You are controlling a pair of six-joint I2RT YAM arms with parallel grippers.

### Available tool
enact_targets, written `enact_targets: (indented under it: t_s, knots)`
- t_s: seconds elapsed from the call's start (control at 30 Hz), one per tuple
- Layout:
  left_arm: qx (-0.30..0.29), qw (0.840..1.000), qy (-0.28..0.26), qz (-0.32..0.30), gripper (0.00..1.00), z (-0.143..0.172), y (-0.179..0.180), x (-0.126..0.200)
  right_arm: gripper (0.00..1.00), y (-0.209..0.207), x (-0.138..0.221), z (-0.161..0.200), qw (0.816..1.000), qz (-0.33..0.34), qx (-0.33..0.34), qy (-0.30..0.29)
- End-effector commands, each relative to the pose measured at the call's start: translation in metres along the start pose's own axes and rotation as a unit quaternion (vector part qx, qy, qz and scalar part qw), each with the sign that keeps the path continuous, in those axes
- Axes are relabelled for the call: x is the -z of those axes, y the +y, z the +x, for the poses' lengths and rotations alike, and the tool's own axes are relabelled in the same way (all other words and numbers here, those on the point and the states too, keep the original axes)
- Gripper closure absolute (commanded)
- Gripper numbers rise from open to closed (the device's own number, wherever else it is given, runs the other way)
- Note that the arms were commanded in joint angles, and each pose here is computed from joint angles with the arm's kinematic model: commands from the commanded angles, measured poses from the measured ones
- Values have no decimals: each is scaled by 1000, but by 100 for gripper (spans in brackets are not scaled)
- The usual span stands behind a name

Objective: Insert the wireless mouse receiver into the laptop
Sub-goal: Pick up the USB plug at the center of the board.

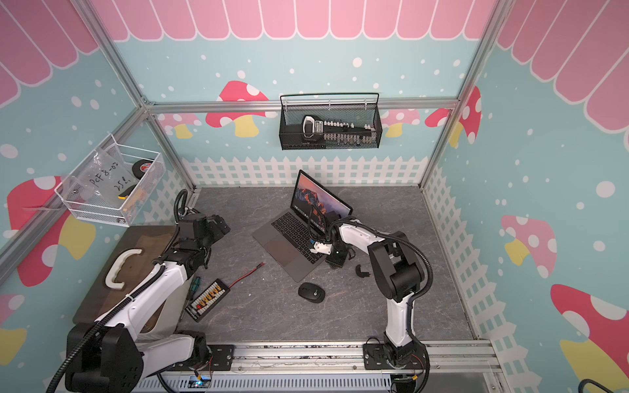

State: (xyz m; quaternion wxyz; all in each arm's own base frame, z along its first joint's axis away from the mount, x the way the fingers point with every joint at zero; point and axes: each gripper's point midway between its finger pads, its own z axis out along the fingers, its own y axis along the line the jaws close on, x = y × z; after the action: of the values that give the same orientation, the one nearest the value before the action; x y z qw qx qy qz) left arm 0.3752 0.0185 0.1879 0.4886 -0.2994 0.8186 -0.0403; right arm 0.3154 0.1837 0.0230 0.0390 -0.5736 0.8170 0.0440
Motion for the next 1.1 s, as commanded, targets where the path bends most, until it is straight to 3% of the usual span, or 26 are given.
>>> enact_targets:
  t_s: [0.0,0.53,0.7,0.93,1.07]
  knots:
    - [14,1000,3,0,1,-3,-2,-2,65,11,-16,5,1000,-17,5,12]
    - [24,999,37,24,1,13,-13,-17,78,21,-29,23,999,-15,-20,35]
    - [38,995,67,68,1,29,-31,-33,82,23,-29,20,999,-16,-29,19]
    - [76,978,147,124,1,55,-73,-67,84,8,-7,6,997,32,-65,-37]
    - [64,975,163,137,1,61,-104,-88,85,6,3,4,993,38,-82,-69]
